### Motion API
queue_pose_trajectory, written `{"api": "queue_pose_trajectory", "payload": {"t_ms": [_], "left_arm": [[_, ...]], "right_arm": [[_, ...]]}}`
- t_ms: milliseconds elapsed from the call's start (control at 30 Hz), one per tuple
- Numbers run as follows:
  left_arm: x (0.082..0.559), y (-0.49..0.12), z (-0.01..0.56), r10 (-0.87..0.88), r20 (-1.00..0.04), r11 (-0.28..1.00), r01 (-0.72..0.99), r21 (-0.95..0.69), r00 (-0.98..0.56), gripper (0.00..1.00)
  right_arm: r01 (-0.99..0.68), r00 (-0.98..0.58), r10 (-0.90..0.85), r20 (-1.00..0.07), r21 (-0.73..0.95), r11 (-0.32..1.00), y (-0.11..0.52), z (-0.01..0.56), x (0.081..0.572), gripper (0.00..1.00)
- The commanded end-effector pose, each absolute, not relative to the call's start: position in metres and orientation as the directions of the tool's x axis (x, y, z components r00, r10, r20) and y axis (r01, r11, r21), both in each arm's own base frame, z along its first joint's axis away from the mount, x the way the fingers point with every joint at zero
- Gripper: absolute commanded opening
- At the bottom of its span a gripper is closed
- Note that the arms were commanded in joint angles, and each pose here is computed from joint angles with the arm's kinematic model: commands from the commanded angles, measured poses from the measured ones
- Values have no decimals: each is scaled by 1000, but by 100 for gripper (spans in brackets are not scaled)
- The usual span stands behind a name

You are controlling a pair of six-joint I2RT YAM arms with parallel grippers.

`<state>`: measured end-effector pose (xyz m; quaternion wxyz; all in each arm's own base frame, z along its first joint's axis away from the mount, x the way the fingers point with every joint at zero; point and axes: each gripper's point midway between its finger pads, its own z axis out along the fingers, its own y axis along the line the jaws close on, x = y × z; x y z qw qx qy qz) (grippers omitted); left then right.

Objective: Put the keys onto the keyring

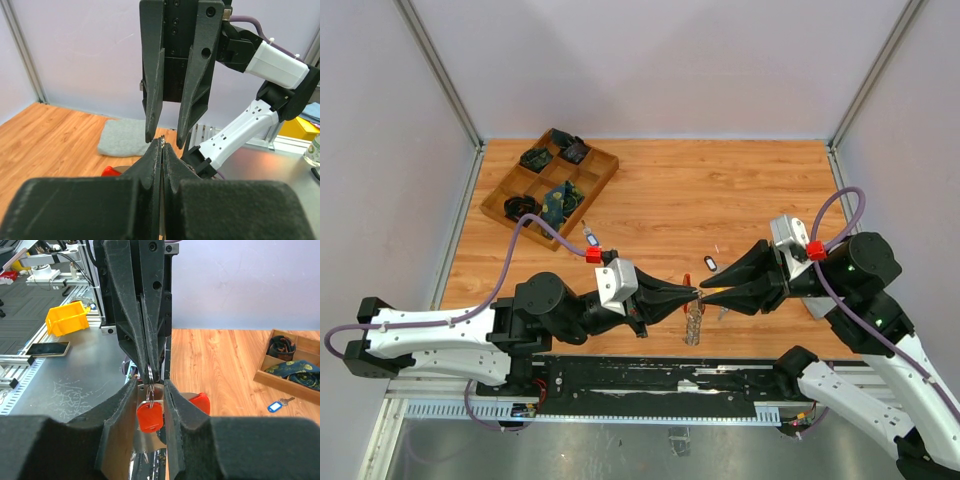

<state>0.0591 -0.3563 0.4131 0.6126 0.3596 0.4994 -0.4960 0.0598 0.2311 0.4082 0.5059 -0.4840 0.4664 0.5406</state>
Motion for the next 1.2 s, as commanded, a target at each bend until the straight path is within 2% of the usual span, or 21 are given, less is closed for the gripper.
{"api": "queue_pose_trajectory", "payload": {"t_ms": [0, 600, 867, 933, 1167], "left_arm": [[59, -354, 437, -324, -946, 241, 968, -71, 11, 1], [59, -354, 438, -327, -945, 242, 968, -72, 11, 0], [59, -353, 438, -331, -944, 242, 967, -74, 10, 0], [59, -352, 438, -332, -943, 244, 967, -75, 10, 1], [59, -351, 439, -335, -942, 244, 967, -76, 11, 1]], "right_arm": [[-997, -19, 96, -995, 11, -79, 232, 406, 59, 28], [-996, -27, 66, -997, 21, -91, 232, 397, 58, 24], [-995, -30, 65, -997, 24, -93, 233, 396, 59, 16], [-995, -32, 64, -997, 26, -91, 233, 396, 59, 16], [-996, -33, 63, -997, 27, -89, 233, 395, 60, 26]]}}
